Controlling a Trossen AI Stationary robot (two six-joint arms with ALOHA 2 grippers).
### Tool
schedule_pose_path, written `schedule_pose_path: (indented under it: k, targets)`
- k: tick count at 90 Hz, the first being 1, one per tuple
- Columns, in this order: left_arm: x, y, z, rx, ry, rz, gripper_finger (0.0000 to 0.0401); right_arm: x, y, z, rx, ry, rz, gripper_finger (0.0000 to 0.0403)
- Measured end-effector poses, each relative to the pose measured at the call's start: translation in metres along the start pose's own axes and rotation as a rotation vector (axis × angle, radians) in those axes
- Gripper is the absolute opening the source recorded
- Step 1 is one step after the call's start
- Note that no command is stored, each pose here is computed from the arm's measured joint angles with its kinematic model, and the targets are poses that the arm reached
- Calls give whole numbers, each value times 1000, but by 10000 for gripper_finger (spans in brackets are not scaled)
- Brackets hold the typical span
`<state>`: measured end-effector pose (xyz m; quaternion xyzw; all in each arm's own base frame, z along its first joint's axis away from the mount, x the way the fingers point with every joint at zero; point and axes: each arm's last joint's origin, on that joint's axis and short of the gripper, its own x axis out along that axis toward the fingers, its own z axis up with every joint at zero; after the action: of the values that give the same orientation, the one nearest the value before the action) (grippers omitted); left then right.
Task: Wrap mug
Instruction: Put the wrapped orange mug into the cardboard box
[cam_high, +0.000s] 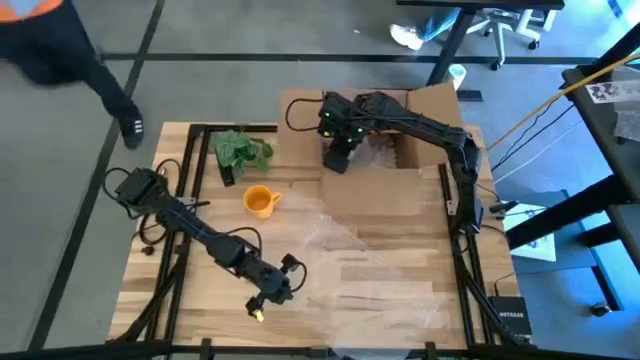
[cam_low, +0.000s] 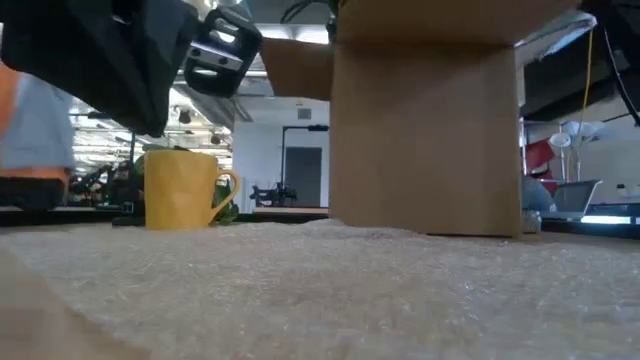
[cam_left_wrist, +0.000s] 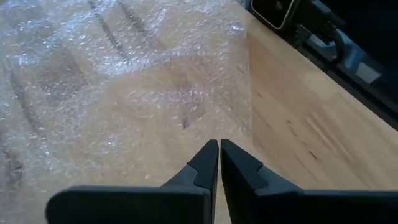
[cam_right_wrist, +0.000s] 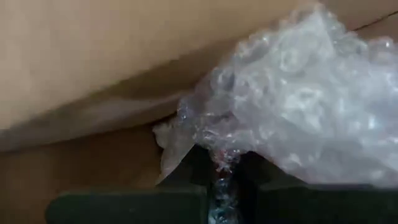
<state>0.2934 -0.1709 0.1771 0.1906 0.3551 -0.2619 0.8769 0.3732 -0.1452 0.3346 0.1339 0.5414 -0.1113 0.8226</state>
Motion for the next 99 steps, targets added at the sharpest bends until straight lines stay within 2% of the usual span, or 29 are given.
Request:
schedule_pose_path:
  k: [37, 63, 99]
  targets:
    - [0, 0, -2, -13, 17, -3, 0, 15, -11, -4, 49, 7, 59, 7]
    - [0, 0, -2, -17, 16, -3, 0, -9, -35, -3, 81, -74, 20, 7]
    - [0, 0, -1, -18, 15, -3, 0, -8, -50, 2, 118, -159, 81, 7]
